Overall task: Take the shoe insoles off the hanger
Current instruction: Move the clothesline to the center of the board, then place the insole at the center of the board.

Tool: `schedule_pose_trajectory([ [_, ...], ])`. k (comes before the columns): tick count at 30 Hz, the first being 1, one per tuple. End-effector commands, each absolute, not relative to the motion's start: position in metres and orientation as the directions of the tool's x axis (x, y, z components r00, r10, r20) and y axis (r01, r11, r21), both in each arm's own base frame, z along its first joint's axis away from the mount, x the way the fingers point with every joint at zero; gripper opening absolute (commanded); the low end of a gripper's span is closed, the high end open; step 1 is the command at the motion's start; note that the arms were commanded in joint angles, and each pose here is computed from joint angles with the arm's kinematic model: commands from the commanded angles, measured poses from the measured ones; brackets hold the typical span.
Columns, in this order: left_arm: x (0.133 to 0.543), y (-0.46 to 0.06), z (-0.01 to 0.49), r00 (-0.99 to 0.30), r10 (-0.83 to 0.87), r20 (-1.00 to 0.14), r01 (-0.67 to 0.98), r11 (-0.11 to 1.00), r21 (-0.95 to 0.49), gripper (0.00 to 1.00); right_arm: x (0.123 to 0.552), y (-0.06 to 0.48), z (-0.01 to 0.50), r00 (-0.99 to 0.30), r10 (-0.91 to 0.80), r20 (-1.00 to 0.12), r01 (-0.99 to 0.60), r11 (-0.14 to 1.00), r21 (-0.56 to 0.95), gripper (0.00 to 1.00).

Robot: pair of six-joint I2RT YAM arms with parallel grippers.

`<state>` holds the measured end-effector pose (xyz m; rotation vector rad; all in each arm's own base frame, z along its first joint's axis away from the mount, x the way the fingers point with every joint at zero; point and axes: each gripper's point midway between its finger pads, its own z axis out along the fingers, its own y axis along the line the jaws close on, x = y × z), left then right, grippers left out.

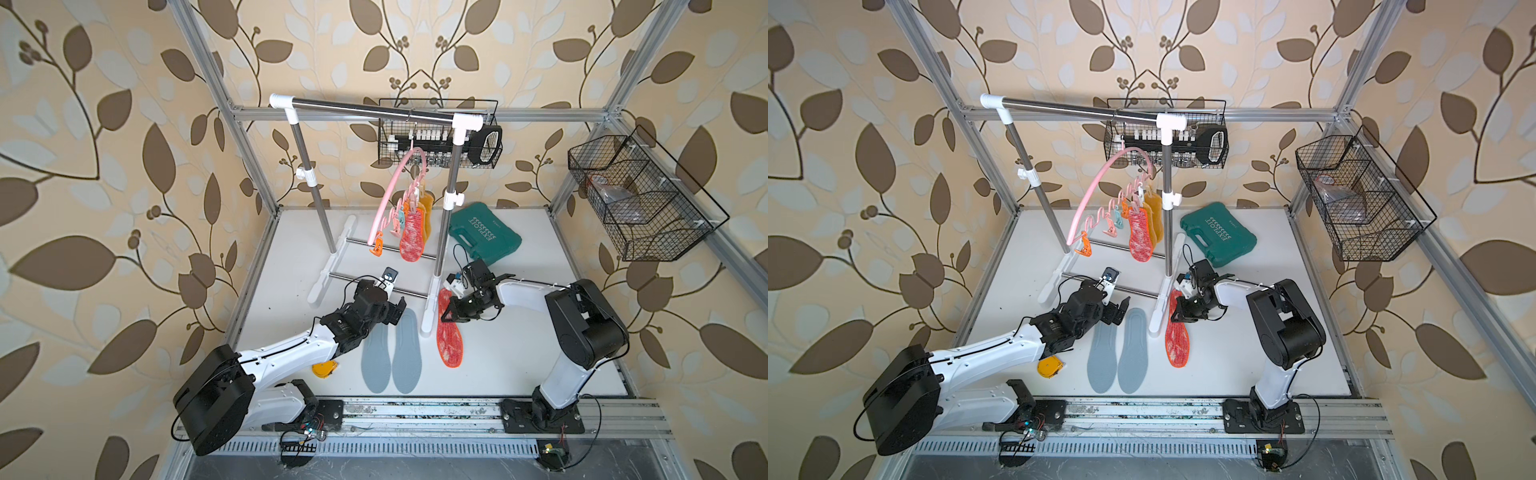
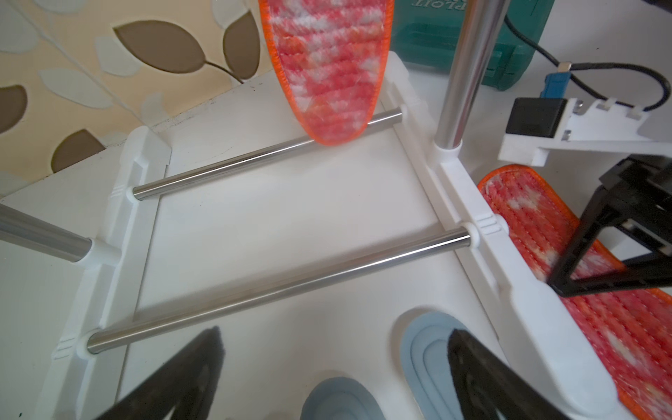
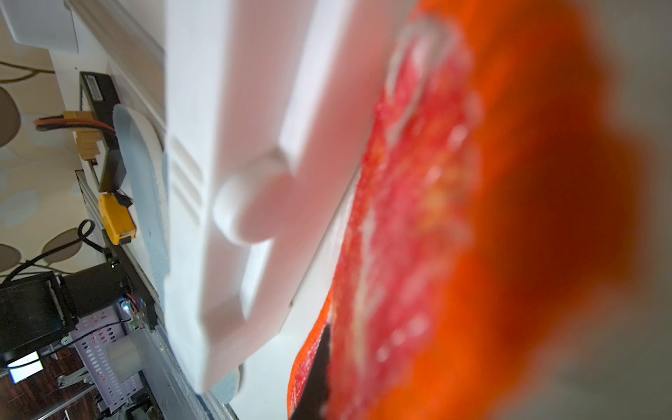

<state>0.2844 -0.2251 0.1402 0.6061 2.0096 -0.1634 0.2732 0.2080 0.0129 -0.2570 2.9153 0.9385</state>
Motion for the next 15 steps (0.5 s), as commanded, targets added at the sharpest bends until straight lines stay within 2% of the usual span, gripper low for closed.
schedule_pose_trajectory([
  [1, 0.285, -0.228, 0.153, -0.357, 0.304, -0.884, 0.484, 0.869, 0.103, 0.99, 0.248, 0.204, 0.008, -0.984, -0.169, -0.055, -0.169, 0.797, 0.580, 0.07],
  [7, 0.285, -0.224, 0.154, -0.352, 0.305, -0.885, 0.472, 0.874, 0.114, 0.99, 0.230, 0.204, -0.001, -0.987, -0.163, 0.000, -0.129, 0.782, 0.610, 0.09],
  [15, 0.286, -0.225, 0.152, -0.356, 0.310, -0.881, 0.471, 0.874, 0.117, 0.99, 0.222, 0.195, -0.011, -0.988, -0.154, 0.030, -0.109, 0.810, 0.576, 0.21],
])
